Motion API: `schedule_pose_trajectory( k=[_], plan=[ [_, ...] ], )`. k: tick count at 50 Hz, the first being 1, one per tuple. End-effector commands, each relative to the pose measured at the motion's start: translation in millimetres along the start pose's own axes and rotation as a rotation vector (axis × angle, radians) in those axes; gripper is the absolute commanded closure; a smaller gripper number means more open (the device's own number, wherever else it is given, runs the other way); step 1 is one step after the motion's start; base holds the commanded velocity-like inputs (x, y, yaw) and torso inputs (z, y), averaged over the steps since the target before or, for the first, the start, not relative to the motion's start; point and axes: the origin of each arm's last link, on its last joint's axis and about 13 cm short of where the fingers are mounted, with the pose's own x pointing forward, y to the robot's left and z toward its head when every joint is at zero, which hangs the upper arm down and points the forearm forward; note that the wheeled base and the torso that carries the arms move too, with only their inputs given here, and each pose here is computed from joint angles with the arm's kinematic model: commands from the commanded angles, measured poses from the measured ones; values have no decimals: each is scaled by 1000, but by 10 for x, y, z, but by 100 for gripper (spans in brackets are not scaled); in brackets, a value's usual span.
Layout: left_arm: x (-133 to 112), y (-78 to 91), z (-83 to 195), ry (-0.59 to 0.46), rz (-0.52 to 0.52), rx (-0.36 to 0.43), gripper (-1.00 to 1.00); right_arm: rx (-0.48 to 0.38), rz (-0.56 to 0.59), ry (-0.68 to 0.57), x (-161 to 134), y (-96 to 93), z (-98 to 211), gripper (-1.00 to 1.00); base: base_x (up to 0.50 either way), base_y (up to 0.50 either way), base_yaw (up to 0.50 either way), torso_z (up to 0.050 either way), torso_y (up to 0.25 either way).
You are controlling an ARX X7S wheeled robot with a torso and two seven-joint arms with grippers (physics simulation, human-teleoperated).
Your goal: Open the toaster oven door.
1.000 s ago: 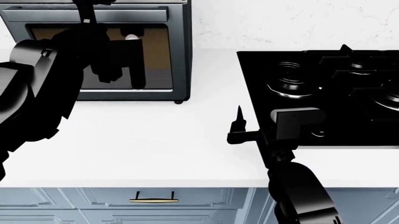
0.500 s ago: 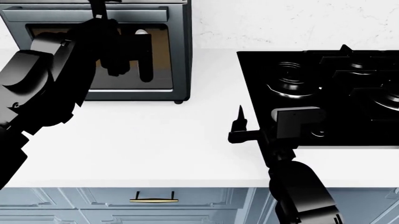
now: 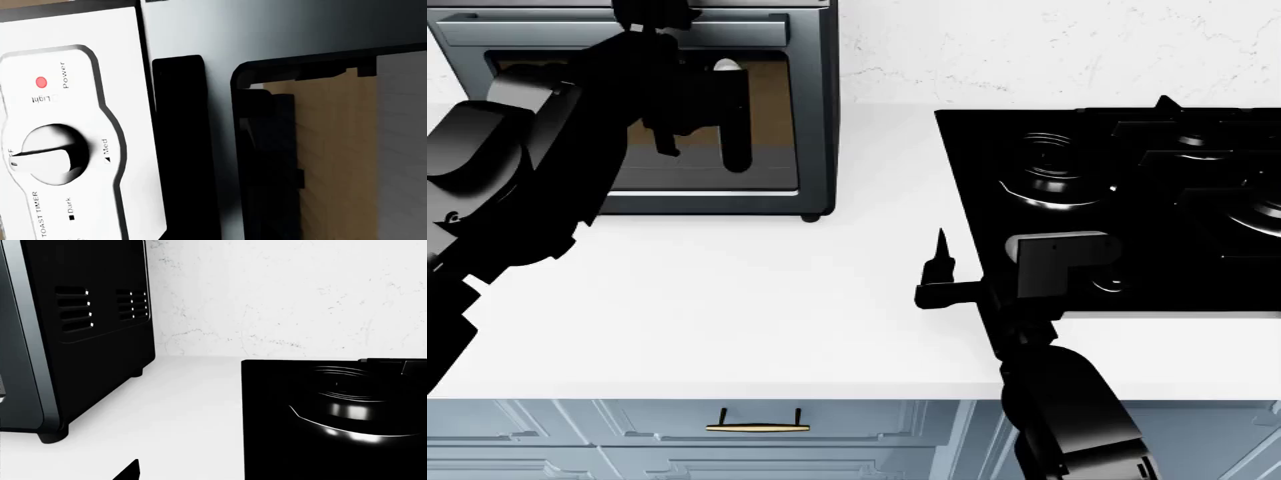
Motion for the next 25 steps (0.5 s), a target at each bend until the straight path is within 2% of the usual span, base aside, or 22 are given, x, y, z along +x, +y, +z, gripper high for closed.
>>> schedule_pose_trajectory(
  k=[1, 14, 25],
  plan=[
    [-49, -105, 29, -32, -26, 44, 100, 3, 3, 1, 5, 10, -9, -100, 0, 0, 0, 0, 0],
    [-228, -154, 34, -62, -30, 57, 100, 8, 6, 0, 3, 21, -19, -100, 0, 0, 0, 0, 0],
    [-502, -303, 80, -111, -40, 32, 100, 10, 3, -2, -3, 20, -10, -100, 0, 0, 0, 0, 0]
  ],
)
